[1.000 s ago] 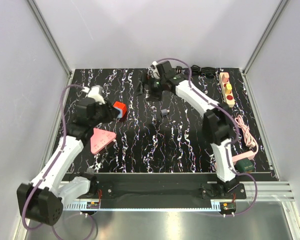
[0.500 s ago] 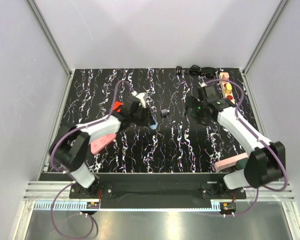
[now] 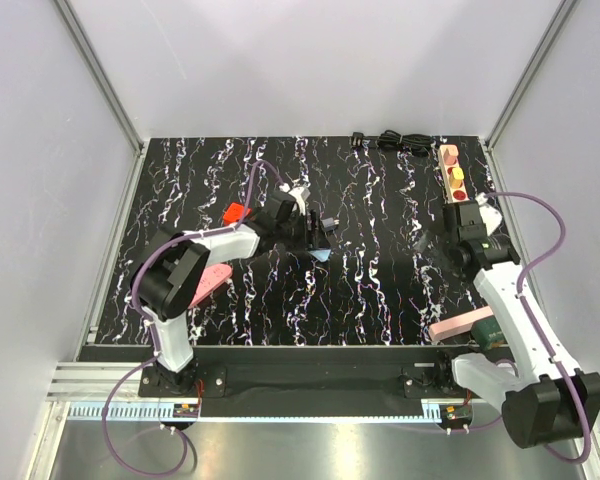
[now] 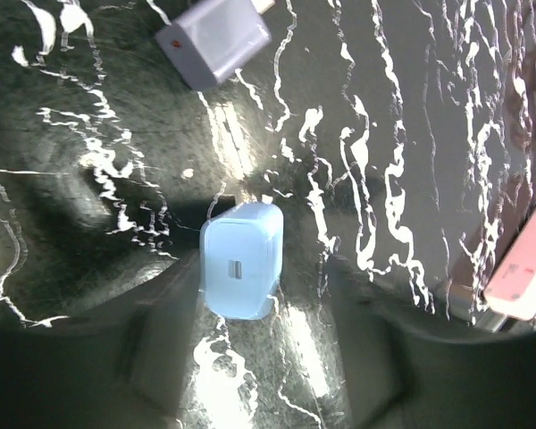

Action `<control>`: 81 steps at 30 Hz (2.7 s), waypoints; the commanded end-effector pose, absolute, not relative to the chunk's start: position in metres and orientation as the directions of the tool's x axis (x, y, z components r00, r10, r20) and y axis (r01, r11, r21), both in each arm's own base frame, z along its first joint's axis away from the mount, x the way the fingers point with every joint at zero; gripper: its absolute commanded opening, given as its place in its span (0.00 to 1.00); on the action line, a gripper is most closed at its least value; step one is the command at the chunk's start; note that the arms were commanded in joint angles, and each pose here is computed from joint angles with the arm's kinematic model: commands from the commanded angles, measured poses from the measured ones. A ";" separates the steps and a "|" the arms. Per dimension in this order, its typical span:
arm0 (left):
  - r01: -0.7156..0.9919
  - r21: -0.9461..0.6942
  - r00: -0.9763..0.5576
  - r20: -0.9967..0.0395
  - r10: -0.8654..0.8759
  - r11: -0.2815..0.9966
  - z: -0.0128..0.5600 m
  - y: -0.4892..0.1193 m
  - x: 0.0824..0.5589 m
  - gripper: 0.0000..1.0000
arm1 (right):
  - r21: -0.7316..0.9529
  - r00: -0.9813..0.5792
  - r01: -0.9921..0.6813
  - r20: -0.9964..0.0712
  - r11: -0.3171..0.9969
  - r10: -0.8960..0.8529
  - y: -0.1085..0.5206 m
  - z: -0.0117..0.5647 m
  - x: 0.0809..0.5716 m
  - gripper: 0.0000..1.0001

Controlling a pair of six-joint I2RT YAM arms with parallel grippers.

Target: Pull the plug off the socket

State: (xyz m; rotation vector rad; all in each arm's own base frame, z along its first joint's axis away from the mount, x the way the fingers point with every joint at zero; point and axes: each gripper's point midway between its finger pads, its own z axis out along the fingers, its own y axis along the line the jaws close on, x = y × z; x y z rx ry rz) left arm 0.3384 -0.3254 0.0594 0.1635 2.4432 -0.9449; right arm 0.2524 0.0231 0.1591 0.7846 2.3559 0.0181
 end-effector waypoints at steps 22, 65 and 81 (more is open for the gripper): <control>0.811 -0.400 -0.461 -0.886 0.045 0.427 0.194 -0.425 0.213 0.99 | 0.193 -0.447 0.748 -0.561 0.635 0.697 -0.027 0.215 0.211 1.00; 0.831 -0.535 -0.548 -0.736 0.398 0.153 0.066 -0.621 0.114 0.72 | 0.304 -0.590 0.530 -0.539 0.792 0.601 0.008 0.251 0.195 1.00; 0.756 -0.633 -0.649 -0.692 0.316 0.166 0.065 -0.597 0.154 0.00 | 0.328 -0.628 0.491 -0.510 0.807 0.588 0.019 0.244 0.199 1.00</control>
